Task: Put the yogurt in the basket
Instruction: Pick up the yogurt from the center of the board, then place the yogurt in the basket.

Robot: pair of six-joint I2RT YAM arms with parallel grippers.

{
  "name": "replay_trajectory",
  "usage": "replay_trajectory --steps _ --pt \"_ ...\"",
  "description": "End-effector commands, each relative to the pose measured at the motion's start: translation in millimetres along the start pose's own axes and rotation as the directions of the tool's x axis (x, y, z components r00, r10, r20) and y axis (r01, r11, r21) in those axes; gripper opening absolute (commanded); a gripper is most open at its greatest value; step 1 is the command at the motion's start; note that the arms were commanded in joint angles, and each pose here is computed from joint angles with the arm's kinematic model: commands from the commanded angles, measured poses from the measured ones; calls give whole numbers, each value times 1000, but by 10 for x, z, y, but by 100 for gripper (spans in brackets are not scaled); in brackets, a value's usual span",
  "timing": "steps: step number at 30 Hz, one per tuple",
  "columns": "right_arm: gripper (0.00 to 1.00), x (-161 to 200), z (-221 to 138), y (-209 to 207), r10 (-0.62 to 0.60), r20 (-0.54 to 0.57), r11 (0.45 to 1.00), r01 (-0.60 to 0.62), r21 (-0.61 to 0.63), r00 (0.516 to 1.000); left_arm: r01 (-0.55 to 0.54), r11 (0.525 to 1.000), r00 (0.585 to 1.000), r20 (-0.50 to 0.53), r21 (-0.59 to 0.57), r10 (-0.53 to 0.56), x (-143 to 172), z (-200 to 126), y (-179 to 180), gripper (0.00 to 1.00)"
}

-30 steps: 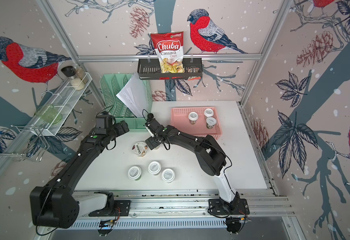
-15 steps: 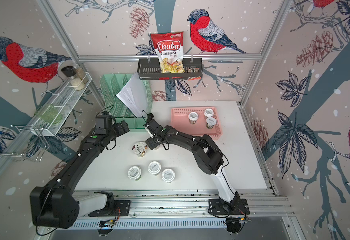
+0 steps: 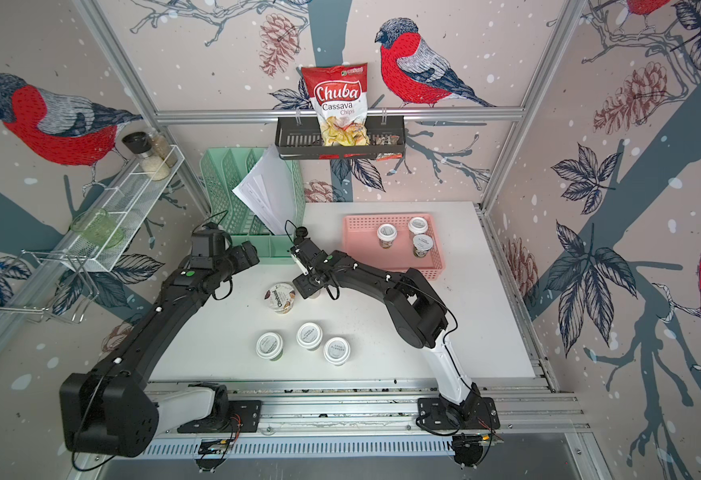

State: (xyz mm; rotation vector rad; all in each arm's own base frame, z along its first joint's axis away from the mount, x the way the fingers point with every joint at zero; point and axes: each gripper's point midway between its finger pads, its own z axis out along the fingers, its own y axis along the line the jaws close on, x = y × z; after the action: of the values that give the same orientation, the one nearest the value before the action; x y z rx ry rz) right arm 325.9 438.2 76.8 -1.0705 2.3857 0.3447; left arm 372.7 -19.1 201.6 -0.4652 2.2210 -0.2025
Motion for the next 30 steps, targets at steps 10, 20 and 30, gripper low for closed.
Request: replay_trajectory --steps 10,20,30 --pt "77 -99 -196 -41 2 16 1000 -3 21 1000 -8 1000 999 32 10 7 -75 -35 -16 96" --pt "77 -400 -649 -413 44 85 996 -50 76 995 -12 999 1000 27 49 11 -76 -39 -87 96" --pt "77 -462 -1185 -1290 142 167 964 -175 200 976 -45 993 999 15 112 43 -95 -1 -423 96"
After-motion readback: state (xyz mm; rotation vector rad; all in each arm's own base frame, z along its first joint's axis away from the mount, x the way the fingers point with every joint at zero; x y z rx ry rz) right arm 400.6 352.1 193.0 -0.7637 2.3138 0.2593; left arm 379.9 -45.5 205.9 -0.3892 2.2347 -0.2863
